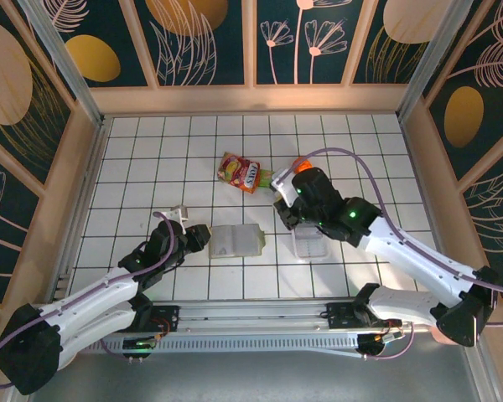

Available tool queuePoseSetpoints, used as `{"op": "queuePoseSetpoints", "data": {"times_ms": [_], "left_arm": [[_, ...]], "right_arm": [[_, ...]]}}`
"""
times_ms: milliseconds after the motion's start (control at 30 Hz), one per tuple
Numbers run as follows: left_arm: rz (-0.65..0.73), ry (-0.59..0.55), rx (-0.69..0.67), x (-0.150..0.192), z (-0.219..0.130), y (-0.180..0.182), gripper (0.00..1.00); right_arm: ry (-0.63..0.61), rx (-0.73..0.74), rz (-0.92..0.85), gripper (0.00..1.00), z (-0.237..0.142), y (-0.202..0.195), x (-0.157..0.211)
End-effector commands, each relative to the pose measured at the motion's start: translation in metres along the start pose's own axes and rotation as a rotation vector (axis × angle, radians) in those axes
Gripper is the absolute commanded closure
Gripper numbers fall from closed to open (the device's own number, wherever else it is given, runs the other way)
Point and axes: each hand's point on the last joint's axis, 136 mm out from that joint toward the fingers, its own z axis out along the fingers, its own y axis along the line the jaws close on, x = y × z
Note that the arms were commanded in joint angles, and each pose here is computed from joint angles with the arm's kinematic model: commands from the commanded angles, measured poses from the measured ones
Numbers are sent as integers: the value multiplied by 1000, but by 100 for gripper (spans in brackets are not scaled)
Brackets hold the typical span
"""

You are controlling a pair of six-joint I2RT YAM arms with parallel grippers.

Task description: Put the credit cards into the card holder

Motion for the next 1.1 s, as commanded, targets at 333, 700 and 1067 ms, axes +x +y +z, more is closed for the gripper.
{"op": "queuePoseSetpoints", "data": {"times_ms": [333, 700, 1067], "left_arm": [[-89, 41, 2, 3, -3, -7, 95], [-97, 40, -13, 0, 0, -8, 100], [-46, 77, -67, -2, 30, -11, 100]], "right_arm": [[-179, -231, 806, 100, 49, 28, 4], [-101, -225, 861, 100, 87, 40, 22], [-49, -191, 1016, 100, 103, 43, 42]]}}
